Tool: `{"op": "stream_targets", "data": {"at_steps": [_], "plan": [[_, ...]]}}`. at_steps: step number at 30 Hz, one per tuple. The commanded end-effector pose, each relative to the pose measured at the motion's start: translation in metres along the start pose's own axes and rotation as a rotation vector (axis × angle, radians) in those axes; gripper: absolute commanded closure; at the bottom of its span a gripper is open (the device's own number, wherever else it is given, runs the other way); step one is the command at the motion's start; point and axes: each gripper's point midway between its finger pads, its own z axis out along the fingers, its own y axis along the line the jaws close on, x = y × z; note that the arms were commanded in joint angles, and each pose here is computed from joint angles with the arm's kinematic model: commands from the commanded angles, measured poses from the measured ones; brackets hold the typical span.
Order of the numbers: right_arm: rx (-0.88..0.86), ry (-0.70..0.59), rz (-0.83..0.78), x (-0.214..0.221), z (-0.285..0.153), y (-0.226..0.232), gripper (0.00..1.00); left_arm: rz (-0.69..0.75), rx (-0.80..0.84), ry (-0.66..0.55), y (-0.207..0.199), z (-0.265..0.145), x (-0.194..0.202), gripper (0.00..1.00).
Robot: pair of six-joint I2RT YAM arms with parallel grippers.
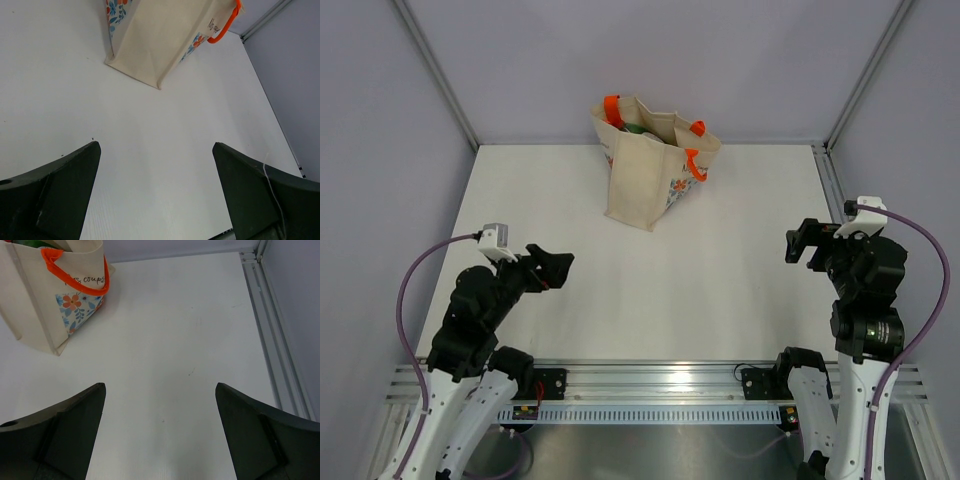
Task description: Place the personal care products into the canvas bag
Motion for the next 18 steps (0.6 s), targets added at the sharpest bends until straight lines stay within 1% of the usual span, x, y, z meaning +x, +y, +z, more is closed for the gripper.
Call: {"op": "stream_targets", "data": {"at_steps": [1,6,11,18], "plan": [[0.036,-0.049,0.033,-0.010,0.001,-0.005,0.00,0.032,0.039,-0.057,-0.013,-0.010,-0.021,0.01],[0.050,-0.048,0.040,-0.008,0.000,-0.007,0.01,0.043,0.042,-0.038,-0.012,-0.011,-0.017,0.01],[0.056,-0.047,0.051,-0.007,0.002,-0.008,0.01,0.058,0.049,-0.050,-0.016,-0.014,-0.024,0.01],[0.063,-0.053,0.065,-0.011,0.003,-0.009,0.01,0.077,0.049,-0.028,-0.019,-0.011,-0.026,0.01]]}}
